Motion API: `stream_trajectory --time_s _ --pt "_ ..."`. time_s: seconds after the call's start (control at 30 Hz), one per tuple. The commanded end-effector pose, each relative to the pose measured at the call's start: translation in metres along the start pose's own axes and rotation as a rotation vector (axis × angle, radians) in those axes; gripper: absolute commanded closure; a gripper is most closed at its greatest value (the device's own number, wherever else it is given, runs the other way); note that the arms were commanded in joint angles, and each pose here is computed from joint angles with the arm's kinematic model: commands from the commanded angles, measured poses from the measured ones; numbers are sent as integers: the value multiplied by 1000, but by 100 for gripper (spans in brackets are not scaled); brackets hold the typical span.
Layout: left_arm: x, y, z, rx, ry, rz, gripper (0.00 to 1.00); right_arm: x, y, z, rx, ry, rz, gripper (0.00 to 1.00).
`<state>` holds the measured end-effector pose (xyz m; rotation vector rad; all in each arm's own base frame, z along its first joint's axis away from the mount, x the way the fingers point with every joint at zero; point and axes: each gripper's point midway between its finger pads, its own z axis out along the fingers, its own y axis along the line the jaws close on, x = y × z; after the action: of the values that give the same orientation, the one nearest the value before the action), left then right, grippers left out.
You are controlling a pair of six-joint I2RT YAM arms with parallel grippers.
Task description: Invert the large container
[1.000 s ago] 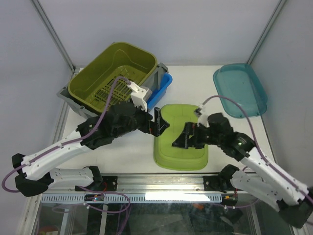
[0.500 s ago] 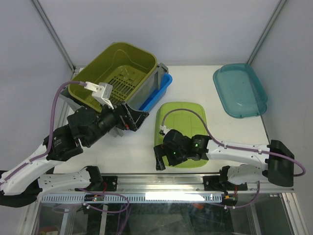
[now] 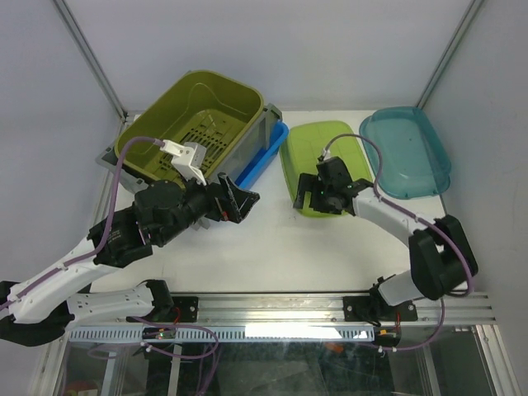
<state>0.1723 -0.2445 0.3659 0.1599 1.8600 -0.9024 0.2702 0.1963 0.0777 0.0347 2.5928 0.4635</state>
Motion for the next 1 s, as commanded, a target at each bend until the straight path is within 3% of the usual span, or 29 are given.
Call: stream_trajectory --time_s 0.0,0.23,0.33,0.5,0.7,0.83,0.97 --pt "-4 -9 -4 40 -8 -24 1 -78 10 15 -43 -155 -26 0" --pt "-16 -16 -6 43 -14 -23 1 -134 13 34 -110 -185 44 0" --pt "-26 -25 -3 49 -19 11 1 -153 22 23 -130 -207 38 1" --pt "-55 -32 3 12 -77 55 1 -151 34 -24 -196 -266 29 1" --pt "-110 -27 10 -127 -214 141 1 -125 15 -95 -164 -393 46 0" --pt "-131 -13 40 -299 -118 251 1 -105 -1 -130 -128 -447 69 0" --pt "-148 46 83 -370 -9 251 1 -91 -7 -151 -123 -470 85 0"
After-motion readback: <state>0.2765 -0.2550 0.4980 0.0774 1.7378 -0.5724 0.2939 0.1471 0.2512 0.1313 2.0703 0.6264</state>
